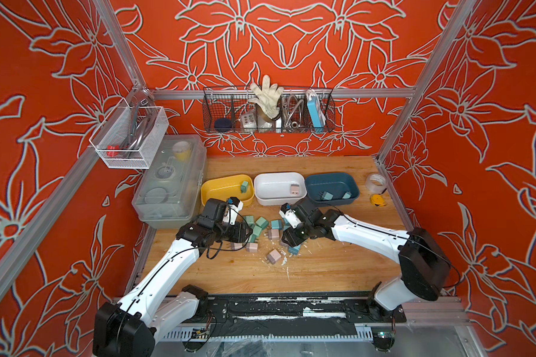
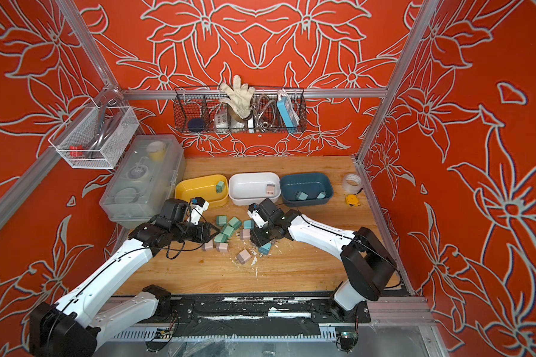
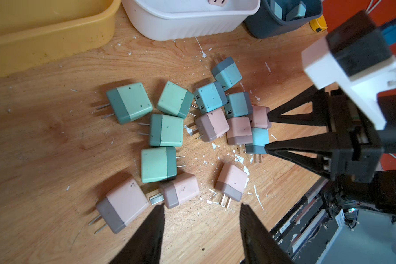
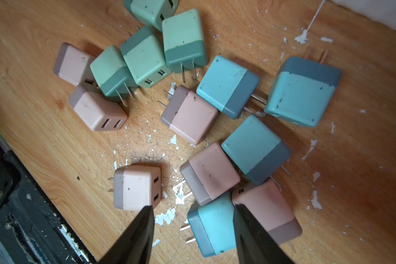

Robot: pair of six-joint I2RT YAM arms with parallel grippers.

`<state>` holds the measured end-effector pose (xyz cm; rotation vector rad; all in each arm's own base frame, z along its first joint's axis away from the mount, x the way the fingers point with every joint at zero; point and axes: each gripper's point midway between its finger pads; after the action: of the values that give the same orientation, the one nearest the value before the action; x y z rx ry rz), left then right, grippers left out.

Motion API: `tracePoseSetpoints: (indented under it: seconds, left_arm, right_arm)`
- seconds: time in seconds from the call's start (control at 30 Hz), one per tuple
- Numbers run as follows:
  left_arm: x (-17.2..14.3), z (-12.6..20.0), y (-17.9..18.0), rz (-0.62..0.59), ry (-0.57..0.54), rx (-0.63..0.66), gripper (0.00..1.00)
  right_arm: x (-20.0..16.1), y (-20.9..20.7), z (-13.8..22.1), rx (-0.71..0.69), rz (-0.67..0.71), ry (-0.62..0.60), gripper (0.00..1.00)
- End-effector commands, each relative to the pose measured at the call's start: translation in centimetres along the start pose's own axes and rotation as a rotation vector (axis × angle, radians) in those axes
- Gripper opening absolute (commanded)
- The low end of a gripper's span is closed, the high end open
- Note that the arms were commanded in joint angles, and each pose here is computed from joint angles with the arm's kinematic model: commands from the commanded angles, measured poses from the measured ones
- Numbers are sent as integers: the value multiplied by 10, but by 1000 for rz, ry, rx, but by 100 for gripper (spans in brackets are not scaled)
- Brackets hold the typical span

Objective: Place the plugs by color into the storage box
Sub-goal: Pick up the plug from the center of the board.

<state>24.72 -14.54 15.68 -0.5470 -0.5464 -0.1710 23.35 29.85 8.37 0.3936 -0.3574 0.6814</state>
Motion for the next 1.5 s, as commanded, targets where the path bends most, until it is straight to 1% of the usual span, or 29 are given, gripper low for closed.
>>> tracePoseSetpoints:
  seconds: [0.0, 0.1, 0.2, 0.33, 0.4, 0.63, 0.87, 0.97, 1.07, 1.27, 1.47]
  left_arm:
    - [6, 13, -21, 0, -33, -80, 54]
    - [8, 22, -28, -7, -49, -96, 54]
    - [3, 26, -26, -47, -57, -85, 54]
    - [-10, 19, -9, -67, -58, -20, 54]
    - [-15, 14, -6, -63, -48, -19, 54]
    - [-17, 9, -5, -57, -18, -21, 54]
    - [-18, 7, -3, -50, -7, -11, 55]
    - [-19, 6, -2, -49, -5, -8, 55]
    - [-19, 6, -2, -48, -3, -8, 55]
    - [-19, 4, -1, -45, 5, -5, 55]
    - [-20, 3, -1, -43, 10, -3, 55]
  right_arm:
    - [-1, 0, -4, -17, 26, 43, 61]
    - [-4, -1, -7, -27, 38, 79, 61]
    - [-6, -4, -11, -49, 49, 100, 61]
    - [-6, -7, -21, -54, 49, 119, 62]
    - [-8, -8, -27, -58, 44, 139, 62]
    - [-14, -4, -48, -66, 52, 200, 62]
    - [-16, 0, -54, -84, 81, 212, 61]
    - [-18, -4, -55, -112, 81, 224, 64]
    - [-19, -6, -56, -127, 81, 228, 65]
    - [-14, 1, -58, -109, 85, 209, 65]
    - [-11, 4, -66, -117, 93, 215, 67]
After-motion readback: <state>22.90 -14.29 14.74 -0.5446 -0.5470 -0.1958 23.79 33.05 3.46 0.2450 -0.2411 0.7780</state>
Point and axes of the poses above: each gripper's point midway between its finger pads, its own z axis back along the fingers, its own y axis along the line the jaws close on, x = y × z, and after that the axes turned 1 degree about z, right-handed
